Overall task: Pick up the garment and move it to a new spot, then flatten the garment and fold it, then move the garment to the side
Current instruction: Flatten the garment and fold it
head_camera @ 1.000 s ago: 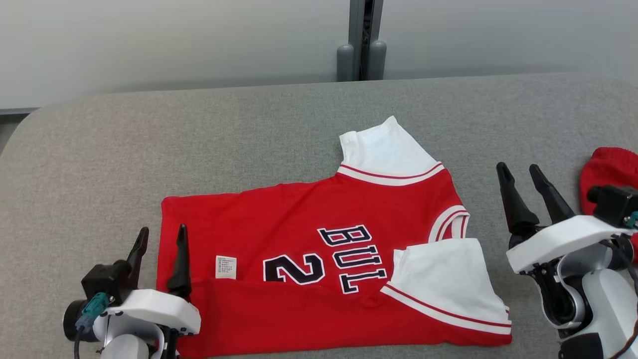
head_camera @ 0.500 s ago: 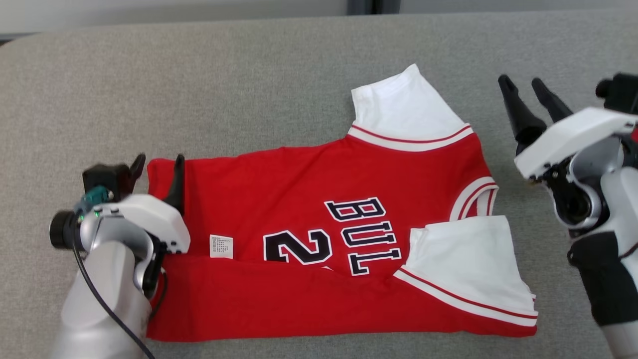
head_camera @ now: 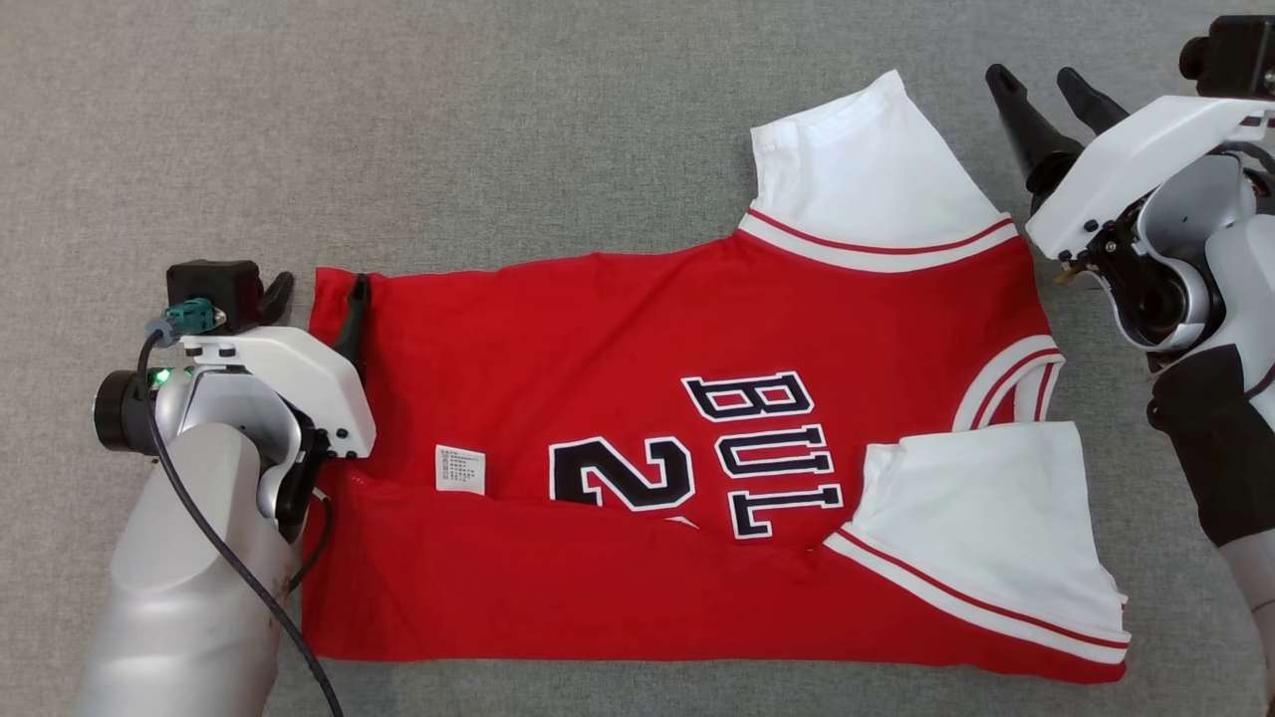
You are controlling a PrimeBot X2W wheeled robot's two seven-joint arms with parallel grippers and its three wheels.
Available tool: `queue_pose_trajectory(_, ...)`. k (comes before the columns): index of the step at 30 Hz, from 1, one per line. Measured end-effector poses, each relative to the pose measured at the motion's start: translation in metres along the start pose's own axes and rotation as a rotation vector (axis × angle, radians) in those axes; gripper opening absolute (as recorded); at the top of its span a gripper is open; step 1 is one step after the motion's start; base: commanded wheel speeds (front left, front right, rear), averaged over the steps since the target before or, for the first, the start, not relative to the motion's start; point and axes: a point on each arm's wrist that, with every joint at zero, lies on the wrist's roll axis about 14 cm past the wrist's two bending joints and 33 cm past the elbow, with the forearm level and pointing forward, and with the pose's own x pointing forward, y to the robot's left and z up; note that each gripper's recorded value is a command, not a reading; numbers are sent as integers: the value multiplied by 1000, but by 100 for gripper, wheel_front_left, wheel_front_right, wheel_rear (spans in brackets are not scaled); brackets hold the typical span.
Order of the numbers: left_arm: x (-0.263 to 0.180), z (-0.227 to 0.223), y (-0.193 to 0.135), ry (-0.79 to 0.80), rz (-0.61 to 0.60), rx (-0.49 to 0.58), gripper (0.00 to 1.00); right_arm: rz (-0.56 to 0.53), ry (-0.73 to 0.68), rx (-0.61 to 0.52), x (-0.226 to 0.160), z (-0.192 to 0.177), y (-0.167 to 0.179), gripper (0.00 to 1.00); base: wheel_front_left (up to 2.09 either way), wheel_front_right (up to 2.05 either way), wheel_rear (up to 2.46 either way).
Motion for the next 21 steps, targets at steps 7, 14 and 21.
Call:
queue_pose_trajectory(7, -1, -2, -2, 3, -12, -6, 100, 3, 44, -28, 10, -7, 1, 100, 0, 0, 0)
queue_pose_trajectory(14, 3, 1, -5, -15, -23, -17, 100, 9, 84, -59, 17, -17, 0, 100, 0, 0, 0)
queue_pose_trajectory(21, 10, 1, -10, -18, -42, -6, 0, 25, 112, -79, 30, -25, 2, 100, 0, 0, 0)
